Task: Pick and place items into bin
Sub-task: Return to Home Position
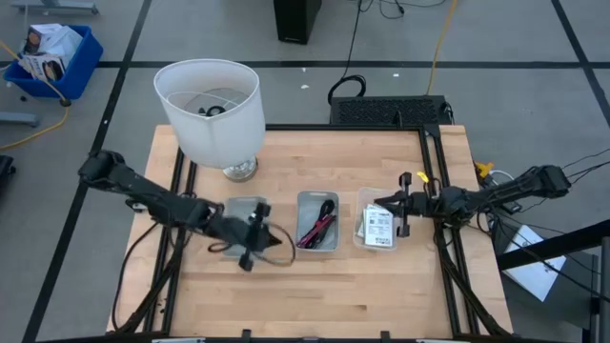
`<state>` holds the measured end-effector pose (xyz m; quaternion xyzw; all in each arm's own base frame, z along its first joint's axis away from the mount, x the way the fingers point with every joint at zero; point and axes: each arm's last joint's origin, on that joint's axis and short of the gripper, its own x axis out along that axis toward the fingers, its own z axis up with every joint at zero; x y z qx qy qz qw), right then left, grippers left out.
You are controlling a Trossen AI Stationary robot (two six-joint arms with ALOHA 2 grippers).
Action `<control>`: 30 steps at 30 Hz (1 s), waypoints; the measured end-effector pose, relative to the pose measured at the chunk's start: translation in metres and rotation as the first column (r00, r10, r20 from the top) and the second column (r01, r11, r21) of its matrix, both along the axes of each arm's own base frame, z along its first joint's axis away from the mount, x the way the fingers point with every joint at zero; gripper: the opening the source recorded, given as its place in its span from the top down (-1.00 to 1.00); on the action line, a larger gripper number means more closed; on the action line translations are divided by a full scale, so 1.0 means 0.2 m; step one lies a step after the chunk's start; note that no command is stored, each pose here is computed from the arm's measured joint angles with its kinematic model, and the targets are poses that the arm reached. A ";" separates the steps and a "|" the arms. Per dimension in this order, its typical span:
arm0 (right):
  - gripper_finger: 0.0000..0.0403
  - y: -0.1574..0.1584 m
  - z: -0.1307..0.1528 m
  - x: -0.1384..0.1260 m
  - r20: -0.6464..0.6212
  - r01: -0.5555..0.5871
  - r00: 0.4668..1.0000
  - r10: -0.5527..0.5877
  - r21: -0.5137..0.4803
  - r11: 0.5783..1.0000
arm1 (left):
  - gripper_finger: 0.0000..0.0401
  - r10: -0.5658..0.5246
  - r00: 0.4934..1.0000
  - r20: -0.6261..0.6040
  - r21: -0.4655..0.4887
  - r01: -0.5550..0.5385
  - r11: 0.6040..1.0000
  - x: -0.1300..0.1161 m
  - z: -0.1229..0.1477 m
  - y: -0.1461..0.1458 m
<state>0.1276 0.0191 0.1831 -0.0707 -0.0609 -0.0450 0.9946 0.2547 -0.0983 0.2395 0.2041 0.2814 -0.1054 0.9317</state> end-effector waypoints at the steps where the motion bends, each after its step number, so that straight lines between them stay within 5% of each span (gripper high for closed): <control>1: 0.98 -0.01 0.00 0.00 0.011 0.007 1.000 -0.007 0.012 1.000 | 0.98 -0.008 0.999 0.040 -0.013 0.008 1.000 0.00 0.00 0.03; 5: 0.98 -0.05 -0.02 0.00 -0.026 0.007 1.000 -0.006 0.038 0.999 | 0.98 0.014 0.985 0.172 -0.069 -0.002 0.998 -0.09 0.01 0.18; 10: 0.98 -0.07 -0.01 0.00 -0.017 0.010 1.000 -0.009 0.059 0.998 | 0.99 0.051 0.947 0.318 -0.141 -0.006 0.990 -0.33 0.02 0.23; 15: 0.98 -0.09 -0.02 -0.01 -0.046 0.026 0.999 -0.023 0.061 0.998 | 0.99 0.103 0.853 0.512 -0.178 -0.012 0.984 -0.54 -0.04 0.27; 30: 1.00 -0.09 -0.02 -0.06 -0.042 -0.040 0.998 0.046 0.140 0.989 | 1.00 0.265 0.805 0.530 -0.234 -0.161 0.959 -0.75 -0.24 0.33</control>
